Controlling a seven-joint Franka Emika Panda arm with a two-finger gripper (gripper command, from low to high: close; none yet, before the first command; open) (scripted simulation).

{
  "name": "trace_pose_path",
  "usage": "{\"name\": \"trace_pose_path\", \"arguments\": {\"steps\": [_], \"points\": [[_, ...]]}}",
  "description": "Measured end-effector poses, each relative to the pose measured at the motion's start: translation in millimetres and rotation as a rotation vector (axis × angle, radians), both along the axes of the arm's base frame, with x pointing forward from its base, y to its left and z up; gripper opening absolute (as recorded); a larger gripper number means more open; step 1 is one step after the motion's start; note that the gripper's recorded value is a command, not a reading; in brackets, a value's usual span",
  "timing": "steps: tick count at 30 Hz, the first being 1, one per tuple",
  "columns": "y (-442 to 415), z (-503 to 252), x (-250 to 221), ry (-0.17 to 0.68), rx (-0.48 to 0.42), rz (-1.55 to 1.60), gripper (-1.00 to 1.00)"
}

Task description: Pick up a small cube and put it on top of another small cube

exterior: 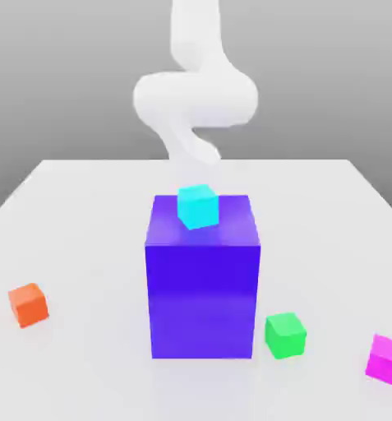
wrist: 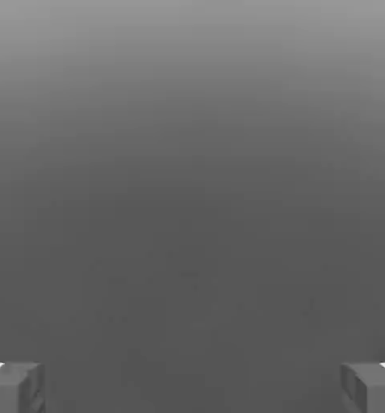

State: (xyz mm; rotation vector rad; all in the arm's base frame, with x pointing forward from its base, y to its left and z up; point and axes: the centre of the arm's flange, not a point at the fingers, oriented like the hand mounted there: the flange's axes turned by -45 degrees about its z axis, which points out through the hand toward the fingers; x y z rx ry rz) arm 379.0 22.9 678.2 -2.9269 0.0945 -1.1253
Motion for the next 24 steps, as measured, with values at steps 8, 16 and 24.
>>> {"name": "trace_pose_path", "arguments": {"steps": [8,16,24], "points": [[76.4,-125.7,77.7,0.199,0.048,-0.129,0.00],[153.1,-265.7,102.3,0.382,0.092,-0.239,0.00],[229.0,-401.9,72.3,0.572,0.143,-0.340,0.00]]}}
